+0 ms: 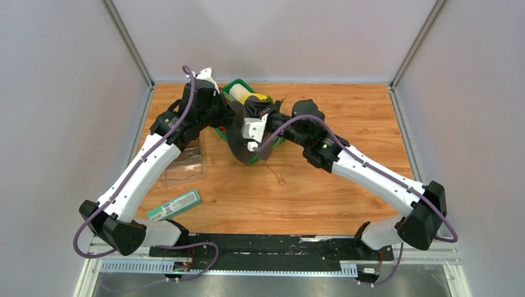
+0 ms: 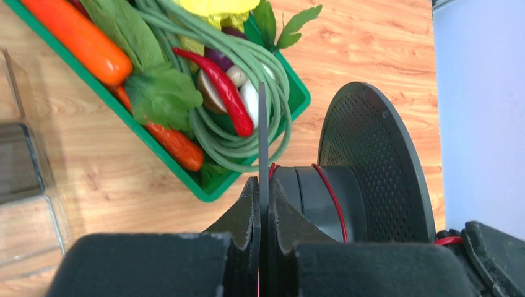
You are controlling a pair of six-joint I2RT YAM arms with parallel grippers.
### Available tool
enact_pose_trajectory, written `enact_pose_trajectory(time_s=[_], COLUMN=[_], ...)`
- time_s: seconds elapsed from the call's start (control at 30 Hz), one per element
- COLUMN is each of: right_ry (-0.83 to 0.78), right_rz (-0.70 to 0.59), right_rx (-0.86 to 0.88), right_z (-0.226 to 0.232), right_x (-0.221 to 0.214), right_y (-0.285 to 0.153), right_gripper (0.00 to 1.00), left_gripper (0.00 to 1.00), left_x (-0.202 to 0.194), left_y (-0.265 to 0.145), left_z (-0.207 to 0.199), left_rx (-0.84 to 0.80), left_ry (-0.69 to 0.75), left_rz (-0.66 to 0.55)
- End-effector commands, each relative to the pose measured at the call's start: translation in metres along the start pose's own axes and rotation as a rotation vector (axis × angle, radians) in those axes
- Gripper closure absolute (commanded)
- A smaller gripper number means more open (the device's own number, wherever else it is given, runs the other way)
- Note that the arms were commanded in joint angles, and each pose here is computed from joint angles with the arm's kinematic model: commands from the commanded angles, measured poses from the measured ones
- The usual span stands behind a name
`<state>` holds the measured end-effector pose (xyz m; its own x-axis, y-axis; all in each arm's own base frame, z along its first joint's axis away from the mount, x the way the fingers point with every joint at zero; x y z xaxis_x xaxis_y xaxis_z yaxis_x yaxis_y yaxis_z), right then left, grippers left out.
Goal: Wrap the cables
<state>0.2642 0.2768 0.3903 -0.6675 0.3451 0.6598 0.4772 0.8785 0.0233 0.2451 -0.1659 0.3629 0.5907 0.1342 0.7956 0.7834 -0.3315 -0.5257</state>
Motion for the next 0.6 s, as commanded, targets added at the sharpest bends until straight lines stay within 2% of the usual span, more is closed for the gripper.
enact_pose_trajectory(time_s=[0.0,0.13,0.3,0.47,0.53,0.57], right_ry=[-0.056,-0.050,-0.013,0.075,0.145,0.237], right_rz=[-0.052,0.036,0.110,0.188,0.219,0.229], right_rx=[-0.276,-0.311,-0.323,-0.247,-0.198,-0.141], right_z=[-0.065,-0.075,-0.085,-0.075,-0.066,-0.058], right_x=[0.014,-0.012,-0.037,-0.064,-0.074,-0.079], right_y=[-0.013,-0.017,-0.036,-0.054,-0.062,-0.067], right_gripper=[0.94,0.92,0.88,0.92,0.82,0.71], left_gripper=[1.00,1.00,1.00,1.00,1.00,1.00], left_x=[0.003,0.007,0.003,0.014,0.023,0.027], left_y=[-0.024,-0.046,-0.059,-0.077,-0.084,-0.087], left_z=[-0.003,-0.005,-0.003,-0.006,-0.010,-0.011], left_rx=[-0.156,-0.306,-0.375,-0.449,-0.475,-0.491], left_ry=[0.207,0.334,0.442,0.481,0.482,0.472], left_rz=[-0.081,-0.265,-0.311,-0.417,-0.430,-0.431])
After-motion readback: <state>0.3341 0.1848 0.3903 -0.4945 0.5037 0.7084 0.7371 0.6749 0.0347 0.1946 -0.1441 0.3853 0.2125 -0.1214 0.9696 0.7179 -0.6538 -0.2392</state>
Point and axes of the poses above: each gripper's point midway between its finger pads, its own y axis out along the fingers, its own z axis along the line the jaws close on, x = y × z, the point moved 10 cm from there along -y, back along the fingers, and after that the axes turned 13 degrees about y, right-handed, at the moved point
